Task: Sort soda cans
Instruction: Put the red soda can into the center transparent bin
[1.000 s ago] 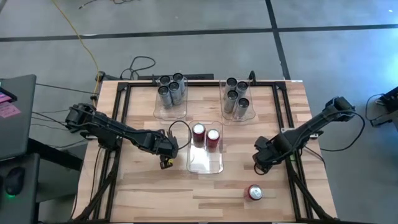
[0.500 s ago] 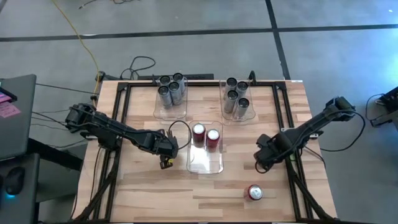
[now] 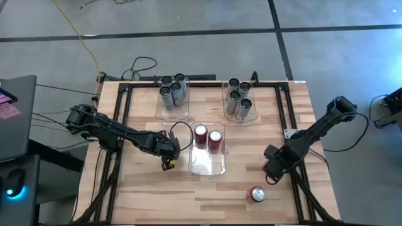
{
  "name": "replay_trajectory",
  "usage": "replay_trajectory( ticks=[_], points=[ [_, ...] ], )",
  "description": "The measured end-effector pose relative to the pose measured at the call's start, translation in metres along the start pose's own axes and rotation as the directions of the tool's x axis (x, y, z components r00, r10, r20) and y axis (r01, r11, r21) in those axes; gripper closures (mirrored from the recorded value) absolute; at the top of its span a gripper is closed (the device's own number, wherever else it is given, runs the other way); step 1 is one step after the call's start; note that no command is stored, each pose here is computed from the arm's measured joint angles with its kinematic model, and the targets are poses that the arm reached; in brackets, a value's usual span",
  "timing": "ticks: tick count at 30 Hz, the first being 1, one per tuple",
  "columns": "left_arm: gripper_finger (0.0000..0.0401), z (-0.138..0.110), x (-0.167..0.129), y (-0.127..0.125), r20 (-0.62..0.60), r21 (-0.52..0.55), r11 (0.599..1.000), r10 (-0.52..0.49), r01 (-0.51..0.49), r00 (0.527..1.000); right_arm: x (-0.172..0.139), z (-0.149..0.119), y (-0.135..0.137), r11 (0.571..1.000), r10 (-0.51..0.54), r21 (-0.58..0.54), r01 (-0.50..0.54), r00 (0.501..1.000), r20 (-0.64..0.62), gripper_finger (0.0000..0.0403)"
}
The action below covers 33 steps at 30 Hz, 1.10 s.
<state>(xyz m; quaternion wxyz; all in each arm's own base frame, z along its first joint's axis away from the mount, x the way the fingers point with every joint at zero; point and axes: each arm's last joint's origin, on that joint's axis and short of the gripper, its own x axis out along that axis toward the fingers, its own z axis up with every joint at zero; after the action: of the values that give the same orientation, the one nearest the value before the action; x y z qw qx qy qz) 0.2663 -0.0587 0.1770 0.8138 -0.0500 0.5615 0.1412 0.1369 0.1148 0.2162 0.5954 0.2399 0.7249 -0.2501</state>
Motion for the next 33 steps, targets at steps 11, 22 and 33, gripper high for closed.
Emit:
replay_trajectory(
  ticks=[11, 22, 33],
  points=[
    [0.0219, 0.0, 0.0, 0.0, 0.0, 0.0, 1.0, 0.0, 0.0, 1.0, 0.004, 0.005, -0.002, 1.0, -0.008, -0.01, 0.008, 0.999, 0.052, 0.0021],
    [0.0219, -0.001, 0.0, 0.0, -0.006, 0.002, 1.0, 0.003, -0.003, 1.0, -0.005, 0.018, 0.003, 0.998, 0.049, -0.034, -0.044, 0.987, 0.154, 0.0042],
    [0.0219, -0.003, 0.001, 0.009, -0.064, -0.004, 0.999, 0.039, -0.039, 0.997, -0.034, 0.036, 0.013, 0.984, 0.176, -0.008, -0.179, 0.952, 0.25, 0.0102]
  ],
)
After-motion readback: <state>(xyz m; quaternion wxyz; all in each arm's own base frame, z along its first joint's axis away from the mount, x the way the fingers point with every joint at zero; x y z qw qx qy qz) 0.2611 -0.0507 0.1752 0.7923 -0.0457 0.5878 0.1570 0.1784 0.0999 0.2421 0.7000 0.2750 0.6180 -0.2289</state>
